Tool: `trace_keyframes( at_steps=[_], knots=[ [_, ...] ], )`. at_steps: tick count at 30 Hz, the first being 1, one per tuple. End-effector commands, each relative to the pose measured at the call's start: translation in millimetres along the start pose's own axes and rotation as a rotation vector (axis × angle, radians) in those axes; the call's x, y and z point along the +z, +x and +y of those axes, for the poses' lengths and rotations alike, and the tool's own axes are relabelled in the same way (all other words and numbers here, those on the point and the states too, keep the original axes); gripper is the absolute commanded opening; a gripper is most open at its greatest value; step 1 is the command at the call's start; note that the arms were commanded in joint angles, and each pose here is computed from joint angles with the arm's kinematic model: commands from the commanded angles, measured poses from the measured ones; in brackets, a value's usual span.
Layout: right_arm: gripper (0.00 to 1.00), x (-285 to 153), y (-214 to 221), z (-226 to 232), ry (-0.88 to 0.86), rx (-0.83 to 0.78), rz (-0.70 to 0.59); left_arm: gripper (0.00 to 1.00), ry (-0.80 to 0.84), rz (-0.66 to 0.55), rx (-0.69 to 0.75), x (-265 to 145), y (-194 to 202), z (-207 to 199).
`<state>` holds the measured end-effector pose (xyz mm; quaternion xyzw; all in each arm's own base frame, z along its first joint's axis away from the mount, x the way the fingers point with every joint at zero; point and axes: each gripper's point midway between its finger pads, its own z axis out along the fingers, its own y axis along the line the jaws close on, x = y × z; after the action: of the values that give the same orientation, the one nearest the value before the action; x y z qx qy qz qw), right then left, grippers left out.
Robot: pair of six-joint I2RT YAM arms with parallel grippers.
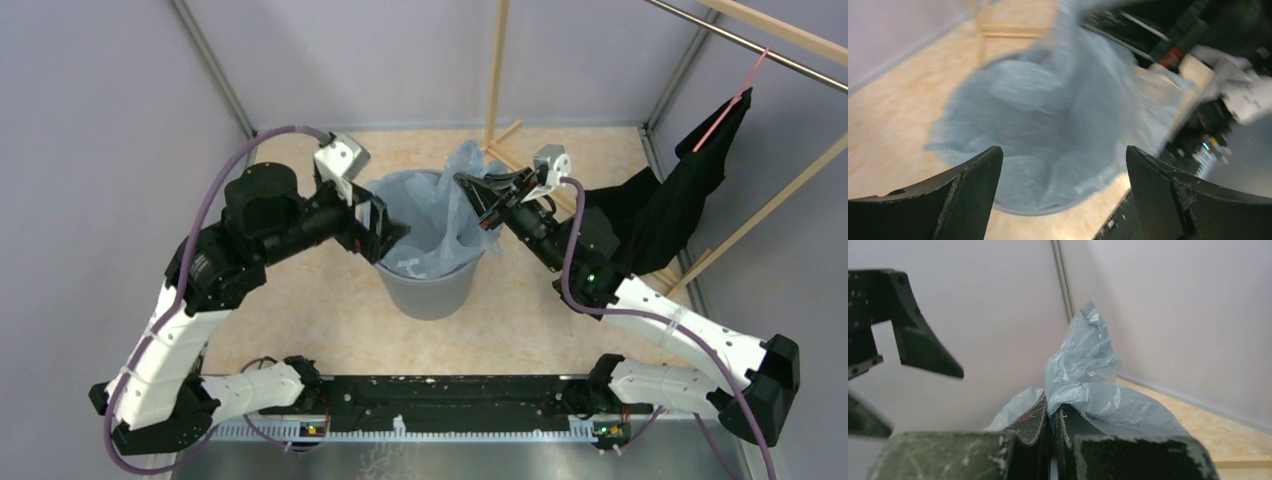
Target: Put the trash bags into the trash bin
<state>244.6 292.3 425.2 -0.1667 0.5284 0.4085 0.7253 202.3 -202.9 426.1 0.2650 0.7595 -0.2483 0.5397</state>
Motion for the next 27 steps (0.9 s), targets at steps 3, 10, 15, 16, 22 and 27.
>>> trace_keyframes(
  at_steps=[3,10,15,16,22,27],
  knots=[
    [0.00,1.8,-13.8,5.0,-0.021,-0.005,-0.042,0.99,0.467,0.109,0.071,22.4,58.8,-71.8],
    [0.00,2.4,-12.0,8.1,-0.038,0.003,-0.038,0.72,0.192,0.098,0.020,97.9,67.2,-29.3],
    [0.00,1.2,-10.7,7.7,-0.037,0.003,-0.035,0.54,-0.175,0.152,-0.107,128.7,82.5,31.9],
    [0.00,0.9,-11.4,7.6,-0.036,0.003,-0.038,0.51,-0.179,0.169,-0.126,133.7,89.7,32.1],
    [0.00,6.5,-1.8,4.7,-0.023,0.000,-0.010,0.36,-0.120,0.289,-0.249,154.3,147.3,15.5],
    [0.00,20.9,19.3,-4.7,0.024,0.005,0.068,0.40,-0.048,0.227,-0.296,140.9,146.0,3.1]
  ],
)
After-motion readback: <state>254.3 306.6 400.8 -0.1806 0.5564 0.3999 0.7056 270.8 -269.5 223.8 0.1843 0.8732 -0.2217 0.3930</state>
